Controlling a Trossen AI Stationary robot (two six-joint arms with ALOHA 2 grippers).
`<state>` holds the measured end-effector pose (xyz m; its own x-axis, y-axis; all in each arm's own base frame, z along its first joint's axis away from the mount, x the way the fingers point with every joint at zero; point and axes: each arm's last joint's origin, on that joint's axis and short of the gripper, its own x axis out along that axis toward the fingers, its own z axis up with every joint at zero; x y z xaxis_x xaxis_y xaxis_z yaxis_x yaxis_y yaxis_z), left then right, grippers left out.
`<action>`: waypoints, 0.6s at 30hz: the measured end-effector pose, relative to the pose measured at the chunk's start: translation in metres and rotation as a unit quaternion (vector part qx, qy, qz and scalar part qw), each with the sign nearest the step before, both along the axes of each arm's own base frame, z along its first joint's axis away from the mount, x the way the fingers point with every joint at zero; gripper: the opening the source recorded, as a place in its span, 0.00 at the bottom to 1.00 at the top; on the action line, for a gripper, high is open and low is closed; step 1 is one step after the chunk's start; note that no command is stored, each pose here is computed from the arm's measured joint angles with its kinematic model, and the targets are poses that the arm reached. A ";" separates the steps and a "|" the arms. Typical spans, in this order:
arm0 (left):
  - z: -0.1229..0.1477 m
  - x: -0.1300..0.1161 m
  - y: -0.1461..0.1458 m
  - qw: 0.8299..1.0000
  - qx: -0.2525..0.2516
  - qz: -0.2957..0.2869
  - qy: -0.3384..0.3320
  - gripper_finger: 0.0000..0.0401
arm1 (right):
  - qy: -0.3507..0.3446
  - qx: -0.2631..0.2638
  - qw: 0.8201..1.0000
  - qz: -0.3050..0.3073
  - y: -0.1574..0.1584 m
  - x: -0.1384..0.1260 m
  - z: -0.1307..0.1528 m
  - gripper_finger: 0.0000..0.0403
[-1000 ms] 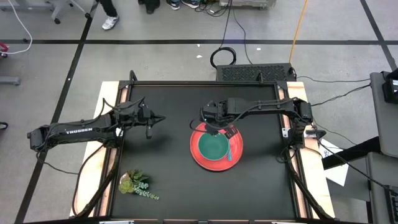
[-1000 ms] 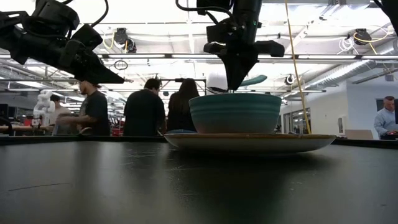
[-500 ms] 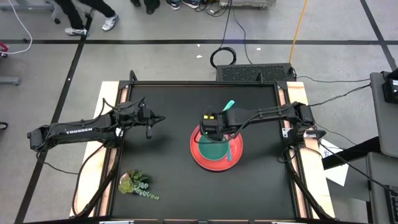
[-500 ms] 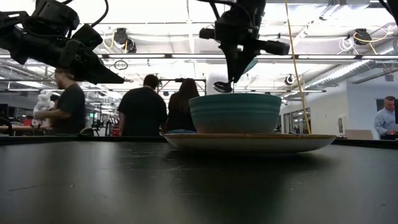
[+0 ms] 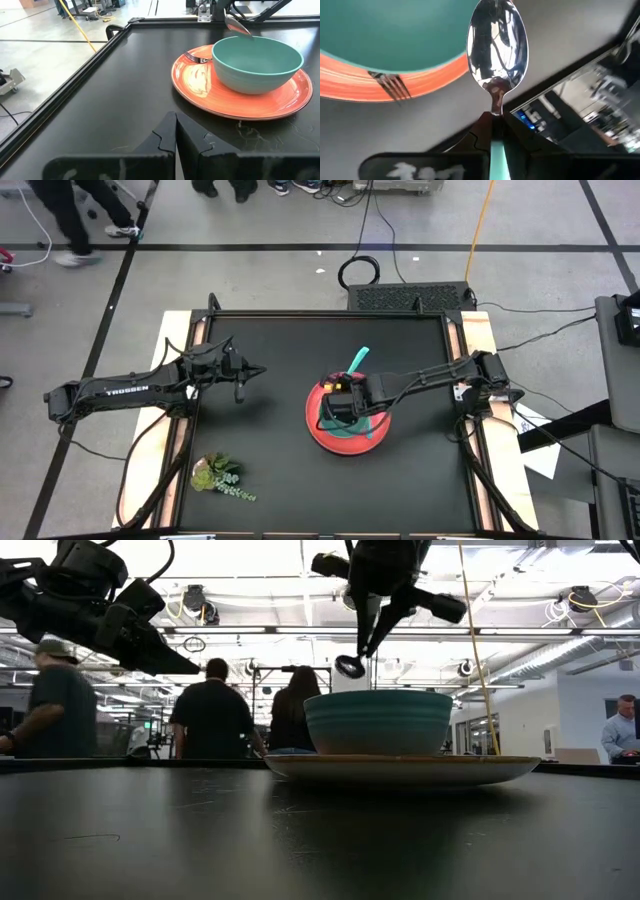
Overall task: Set table place
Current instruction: Put the blue spoon into the green bowl
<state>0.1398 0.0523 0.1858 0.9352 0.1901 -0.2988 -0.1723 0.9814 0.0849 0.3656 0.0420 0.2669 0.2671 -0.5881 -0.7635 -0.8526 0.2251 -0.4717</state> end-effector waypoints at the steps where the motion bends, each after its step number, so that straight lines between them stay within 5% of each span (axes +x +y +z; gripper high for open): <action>1: 0.000 0.000 0.000 1.000 0.000 0.000 0.000 0.04 | 0.004 -0.005 1.000 0.010 0.001 0.000 -0.003 0.04; 6: 0.000 0.000 0.000 1.000 -0.006 0.002 -0.001 0.04 | 0.021 -0.035 0.998 0.040 0.000 0.000 -0.025 0.04; 12: 0.000 0.000 0.000 1.000 -0.010 0.003 -0.002 0.04 | 0.068 -0.159 0.983 0.066 0.000 -0.008 -0.052 0.04; 18: 0.000 0.000 0.000 1.000 -0.012 0.004 -0.003 0.04 | 0.041 -0.160 0.984 0.065 0.011 -0.009 -0.056 0.04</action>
<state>0.1397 0.0523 0.1858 0.9353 0.1897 -0.2987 -0.1799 0.9818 0.0602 0.3565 0.0530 0.2112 0.3008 -0.7667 -0.5672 -0.9028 -0.0371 -0.4286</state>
